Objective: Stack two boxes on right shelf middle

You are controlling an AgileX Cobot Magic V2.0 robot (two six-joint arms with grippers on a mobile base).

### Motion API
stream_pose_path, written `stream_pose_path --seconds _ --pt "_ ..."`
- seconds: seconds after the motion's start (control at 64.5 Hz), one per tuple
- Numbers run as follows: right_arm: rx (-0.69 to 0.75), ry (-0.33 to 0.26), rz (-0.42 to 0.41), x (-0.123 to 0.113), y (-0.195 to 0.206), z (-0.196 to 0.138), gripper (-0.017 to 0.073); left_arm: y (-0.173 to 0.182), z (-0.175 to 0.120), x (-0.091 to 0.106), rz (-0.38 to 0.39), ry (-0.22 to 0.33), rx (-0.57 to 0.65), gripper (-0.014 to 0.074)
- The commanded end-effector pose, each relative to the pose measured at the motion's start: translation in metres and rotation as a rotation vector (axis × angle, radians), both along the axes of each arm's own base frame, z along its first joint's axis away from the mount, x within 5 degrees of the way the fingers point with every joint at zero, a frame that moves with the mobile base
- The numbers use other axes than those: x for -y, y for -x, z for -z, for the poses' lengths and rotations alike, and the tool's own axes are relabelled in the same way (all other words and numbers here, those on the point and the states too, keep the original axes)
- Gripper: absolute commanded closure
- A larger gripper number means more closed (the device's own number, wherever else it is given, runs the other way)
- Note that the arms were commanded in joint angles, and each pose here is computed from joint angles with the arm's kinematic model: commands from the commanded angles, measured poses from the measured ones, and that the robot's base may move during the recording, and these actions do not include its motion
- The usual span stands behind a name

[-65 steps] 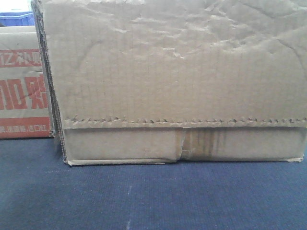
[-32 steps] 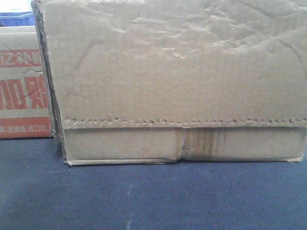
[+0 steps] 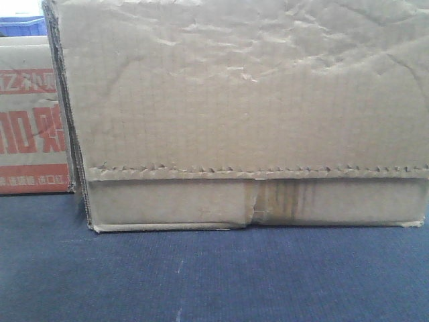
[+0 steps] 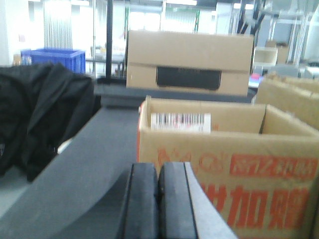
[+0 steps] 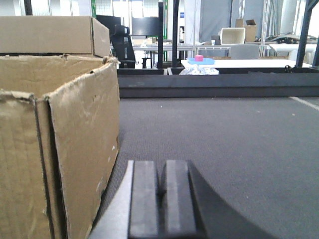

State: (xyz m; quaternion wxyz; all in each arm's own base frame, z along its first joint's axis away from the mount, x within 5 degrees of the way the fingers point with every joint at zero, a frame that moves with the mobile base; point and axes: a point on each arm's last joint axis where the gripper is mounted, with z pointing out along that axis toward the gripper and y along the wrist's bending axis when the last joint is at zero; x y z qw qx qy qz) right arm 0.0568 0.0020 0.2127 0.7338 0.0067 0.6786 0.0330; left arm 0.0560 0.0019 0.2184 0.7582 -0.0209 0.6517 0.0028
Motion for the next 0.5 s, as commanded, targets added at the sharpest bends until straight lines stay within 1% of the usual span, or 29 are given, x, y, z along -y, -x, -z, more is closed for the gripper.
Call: stream_pose_path --seconds 0.0,0.077,0.139,0.217,0.232,0.341,0.434,0.48 --pt "0.03 0.007 0.006 0.0 0.001 -0.002 0.0713 0.002 -0.007 0.0 0.002 0.004 0.075 0.0705" --pt "0.043 0.007 0.0 0.0 0.004 -0.016 0.0713 0.005 -0.024 0.0 0.0 -0.007 0.108 0.0705" --pt "0.074 0.007 -0.007 0.0 0.009 -0.039 0.0713 0.012 -0.047 0.0 -0.002 -0.008 0.14 0.0705" --pt "0.103 0.008 -0.016 -0.001 0.019 -0.065 0.0713 0.021 -0.072 0.0 -0.007 -0.007 0.148 0.0705" --pt "0.122 0.008 -0.018 -0.001 0.022 -0.074 0.0713 0.023 -0.081 0.0 -0.008 -0.007 0.156 0.0705" --pt "0.113 0.015 -0.036 -0.002 0.037 -0.111 0.0713 0.031 -0.118 0.0 -0.017 -0.002 0.098 0.0705" --pt "0.004 0.025 -0.054 -0.004 0.033 -0.136 0.0713 0.031 -0.145 -0.001 -0.024 0.003 0.023 0.0698" --pt "-0.024 0.028 -0.059 -0.005 0.029 -0.15 0.0713 0.028 -0.159 -0.001 -0.026 0.005 -0.003 0.0671"
